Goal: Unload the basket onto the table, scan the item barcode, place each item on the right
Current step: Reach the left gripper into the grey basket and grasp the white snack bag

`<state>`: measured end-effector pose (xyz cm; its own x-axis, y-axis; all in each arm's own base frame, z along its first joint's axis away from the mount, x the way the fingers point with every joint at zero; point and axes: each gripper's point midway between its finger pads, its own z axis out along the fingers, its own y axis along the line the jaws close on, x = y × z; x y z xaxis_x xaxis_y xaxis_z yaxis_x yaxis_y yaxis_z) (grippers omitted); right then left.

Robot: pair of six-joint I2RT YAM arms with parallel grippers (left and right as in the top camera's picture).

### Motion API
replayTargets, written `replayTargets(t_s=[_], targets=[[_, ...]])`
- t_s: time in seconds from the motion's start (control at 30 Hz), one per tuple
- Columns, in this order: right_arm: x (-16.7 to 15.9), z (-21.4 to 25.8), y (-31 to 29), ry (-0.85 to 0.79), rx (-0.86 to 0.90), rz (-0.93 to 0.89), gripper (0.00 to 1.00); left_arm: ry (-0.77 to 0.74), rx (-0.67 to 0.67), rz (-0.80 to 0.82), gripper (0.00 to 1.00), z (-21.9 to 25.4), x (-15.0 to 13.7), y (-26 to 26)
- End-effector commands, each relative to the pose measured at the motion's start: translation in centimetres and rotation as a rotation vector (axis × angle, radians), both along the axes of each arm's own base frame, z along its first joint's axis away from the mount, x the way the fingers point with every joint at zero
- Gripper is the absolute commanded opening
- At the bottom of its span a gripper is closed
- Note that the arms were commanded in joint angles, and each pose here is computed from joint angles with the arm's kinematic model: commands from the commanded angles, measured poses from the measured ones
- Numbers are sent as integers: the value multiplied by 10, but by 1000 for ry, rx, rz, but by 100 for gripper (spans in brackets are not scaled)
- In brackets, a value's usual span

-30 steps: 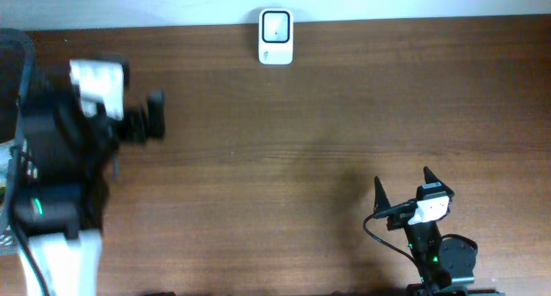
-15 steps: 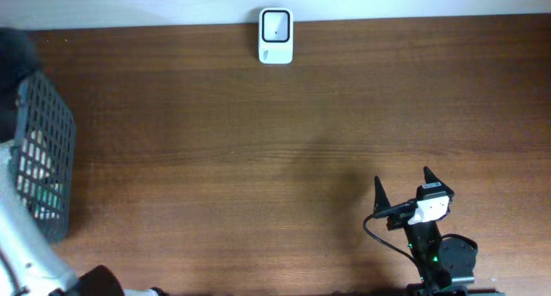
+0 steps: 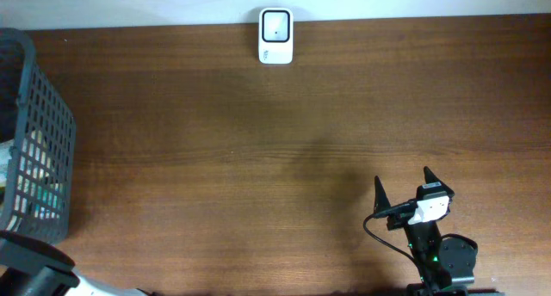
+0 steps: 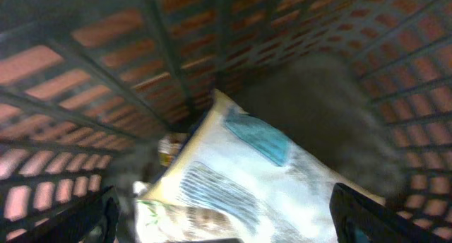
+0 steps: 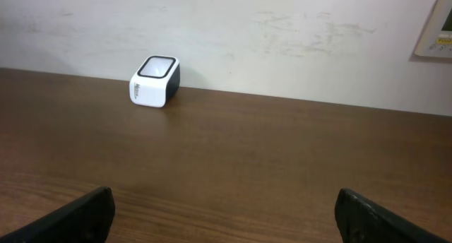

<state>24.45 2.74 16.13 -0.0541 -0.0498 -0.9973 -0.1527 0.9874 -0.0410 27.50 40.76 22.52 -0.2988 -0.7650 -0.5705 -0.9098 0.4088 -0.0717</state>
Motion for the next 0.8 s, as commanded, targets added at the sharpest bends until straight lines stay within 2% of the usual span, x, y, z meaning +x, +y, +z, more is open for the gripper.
replayTargets(t_s=[0.0,0.17,0.3,0.4,0.47,0.5,0.57,0.6,0.63,0.73,0.77], targets=[[0,-2,-1,5,8,-4,98,80,46,-132,94,-13,-5,17],[0,-2,-1,5,8,-4,99,125,6,-220,89,-54,7,25],[0,-2,-1,5,8,-5,98,133,0,-232,88,-79,16,36],[0,-2,-1,5,8,-4,98,157,-52,-248,86,-108,22,34],[0,-2,-1,5,8,-4,98,173,-87,-265,84,-129,29,29],[0,-2,-1,5,8,-5,98,164,-97,-283,77,-132,35,25],[0,-2,-1,5,8,-4,99,153,-96,-309,73,-133,47,18],[0,-2,-1,5,8,-4,98,152,-93,-315,67,-133,50,17],[0,-2,-1,5,8,-5,98,152,-90,-321,52,-133,53,15],[0,-2,-1,5,7,-5,98,135,-101,-299,0,-133,55,14],[0,-2,-1,5,8,-4,98,122,-98,-283,0,-130,56,15]])
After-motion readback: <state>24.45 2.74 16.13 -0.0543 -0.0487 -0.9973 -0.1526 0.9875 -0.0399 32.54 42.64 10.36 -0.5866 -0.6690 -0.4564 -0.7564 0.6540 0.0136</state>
